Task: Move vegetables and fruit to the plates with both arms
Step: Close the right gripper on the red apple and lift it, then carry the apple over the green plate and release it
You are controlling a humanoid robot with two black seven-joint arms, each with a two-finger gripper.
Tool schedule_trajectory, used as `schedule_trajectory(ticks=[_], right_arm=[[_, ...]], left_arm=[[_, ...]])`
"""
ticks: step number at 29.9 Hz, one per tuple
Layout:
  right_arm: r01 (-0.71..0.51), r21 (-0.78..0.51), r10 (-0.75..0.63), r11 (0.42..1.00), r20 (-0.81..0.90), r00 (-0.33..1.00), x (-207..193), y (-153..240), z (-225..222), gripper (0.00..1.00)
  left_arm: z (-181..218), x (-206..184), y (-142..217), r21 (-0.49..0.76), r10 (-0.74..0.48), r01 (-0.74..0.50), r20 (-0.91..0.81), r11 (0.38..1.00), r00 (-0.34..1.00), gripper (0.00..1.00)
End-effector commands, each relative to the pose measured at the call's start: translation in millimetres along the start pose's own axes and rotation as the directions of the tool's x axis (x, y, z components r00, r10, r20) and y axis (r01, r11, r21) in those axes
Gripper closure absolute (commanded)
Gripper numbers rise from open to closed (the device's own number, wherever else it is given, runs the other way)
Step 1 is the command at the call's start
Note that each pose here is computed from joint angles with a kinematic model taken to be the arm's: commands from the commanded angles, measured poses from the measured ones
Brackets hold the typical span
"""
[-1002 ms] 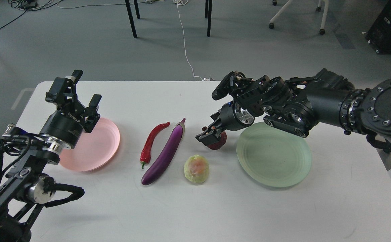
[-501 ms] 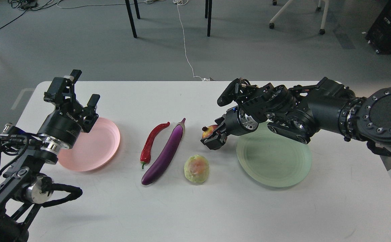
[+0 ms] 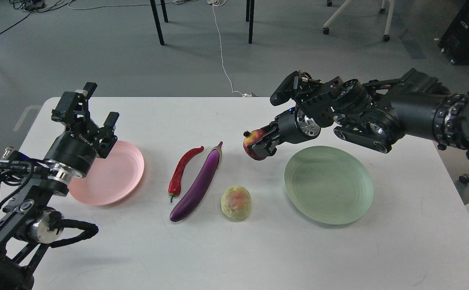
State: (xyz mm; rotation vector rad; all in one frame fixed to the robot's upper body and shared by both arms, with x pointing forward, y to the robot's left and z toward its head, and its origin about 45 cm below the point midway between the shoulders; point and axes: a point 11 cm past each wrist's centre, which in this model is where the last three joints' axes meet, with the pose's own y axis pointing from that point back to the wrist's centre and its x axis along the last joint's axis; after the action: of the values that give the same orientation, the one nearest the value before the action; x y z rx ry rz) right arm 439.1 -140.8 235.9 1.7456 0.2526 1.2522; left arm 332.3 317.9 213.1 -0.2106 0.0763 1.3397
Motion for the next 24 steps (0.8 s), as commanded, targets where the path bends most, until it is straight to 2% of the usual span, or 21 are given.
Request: schedule_trajectory(ticks=[1, 7, 11, 17, 21, 24], right_arm=[[0.0, -0.031, 0.001, 1.0, 0.037, 0.999, -12, 43, 20, 0.58], [0.059, -0.112, -0.048, 0.992, 0.1, 0.994, -71, 91, 56, 0.57], [0.101, -0.107, -0.083, 0.989, 0.168, 0.982, -110, 89, 60, 0.57], [0.125, -0.108, -0.103, 0.986, 0.196, 0.975, -130, 77, 62, 0.53], [0.138, -0.11, -0.114, 0.984, 0.194, 0.974, -137, 64, 63, 0.39], [0.135, -0.107, -0.112, 0.985, 0.194, 0.975, -138, 62, 62, 0.16]], left_arm=[[1, -2, 0, -0.003, -0.004, 0.004, -0.001, 1.0, 1.0, 0.02], [1, -3, 0, -0.003, -0.005, 0.005, -0.005, 1.0, 1.0, 0.02], [0, -3, 0, -0.003, -0.005, 0.005, -0.006, 1.0, 1.0, 0.02], [2, -4, 0, -0.007, -0.008, 0.008, -0.007, 1.0, 1.0, 0.02], [2, -4, 0, -0.007, -0.009, 0.009, -0.006, 1.0, 1.0, 0.02], [2, -5, 0, -0.009, -0.009, 0.009, -0.009, 1.0, 1.0, 0.02]])
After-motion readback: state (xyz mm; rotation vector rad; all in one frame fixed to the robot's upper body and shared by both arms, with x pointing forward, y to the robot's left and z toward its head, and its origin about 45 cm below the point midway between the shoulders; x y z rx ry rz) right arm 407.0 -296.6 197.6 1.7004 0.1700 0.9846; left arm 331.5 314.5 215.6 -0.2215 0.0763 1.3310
